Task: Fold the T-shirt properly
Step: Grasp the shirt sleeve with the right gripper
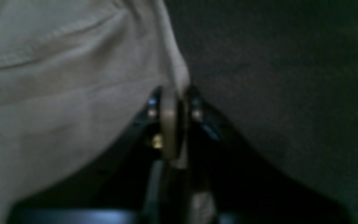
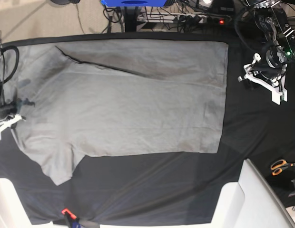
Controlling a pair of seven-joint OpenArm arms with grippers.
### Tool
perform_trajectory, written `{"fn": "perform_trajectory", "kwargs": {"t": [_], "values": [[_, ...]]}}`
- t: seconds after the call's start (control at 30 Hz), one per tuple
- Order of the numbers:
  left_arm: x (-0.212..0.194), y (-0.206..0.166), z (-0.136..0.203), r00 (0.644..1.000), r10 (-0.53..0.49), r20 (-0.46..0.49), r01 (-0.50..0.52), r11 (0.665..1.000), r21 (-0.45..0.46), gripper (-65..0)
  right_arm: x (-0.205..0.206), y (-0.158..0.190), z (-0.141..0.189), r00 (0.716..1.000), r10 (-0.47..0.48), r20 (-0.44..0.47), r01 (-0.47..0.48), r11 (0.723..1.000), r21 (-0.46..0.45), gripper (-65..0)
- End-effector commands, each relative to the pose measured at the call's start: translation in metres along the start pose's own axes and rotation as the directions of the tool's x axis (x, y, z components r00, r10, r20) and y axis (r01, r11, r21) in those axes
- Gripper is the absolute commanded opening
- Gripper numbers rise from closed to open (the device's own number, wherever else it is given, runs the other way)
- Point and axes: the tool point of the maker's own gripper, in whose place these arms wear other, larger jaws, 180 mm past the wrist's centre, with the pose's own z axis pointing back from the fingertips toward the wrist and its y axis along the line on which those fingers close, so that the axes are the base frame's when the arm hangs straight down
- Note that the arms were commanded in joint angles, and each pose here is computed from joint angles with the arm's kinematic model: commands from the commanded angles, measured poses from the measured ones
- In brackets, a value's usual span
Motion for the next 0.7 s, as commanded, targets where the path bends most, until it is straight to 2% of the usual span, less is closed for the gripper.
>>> {"fn": "perform_trajectory", "kwargs": {"t": [0.0,0.17,0.23,0.4,0.5,0.67], "values": [[0.013,0.003,0.004,0.999,-0.014,0.039,0.014,1.000,0.005,-40.3,0.028,-0.010,0.003,0.998,-0.001,0.069,0.002,1.000,-0.013,-65.0],[0.012,0.001,0.003,0.999,-0.018,0.037,0.018,1.000,0.001,-40.3,0.030,-0.010,0.003,0.997,-0.001,0.074,0.002,1.000,-0.013,-64.5],[0.012,0.001,0.003,0.999,-0.018,0.037,0.018,1.000,0.001,-40.3,0.037,-0.007,0.004,0.996,0.012,0.092,-0.012,1.000,-0.005,-64.5],[0.013,0.001,0.003,0.999,-0.019,0.039,0.019,1.000,0.002,-40.3,0.034,0.001,0.010,0.996,0.064,0.068,-0.065,0.998,0.020,-64.5],[0.013,0.001,0.003,0.999,-0.019,0.039,0.019,1.000,0.002,-40.3,0.040,-0.007,0.021,0.996,0.023,0.084,-0.023,1.000,0.008,-64.5],[0.013,0.001,0.003,0.999,-0.018,0.037,0.018,1.000,0.002,-40.3,0.041,-0.013,0.037,0.999,0.012,0.040,-0.012,1.000,0.002,-64.5]]}}
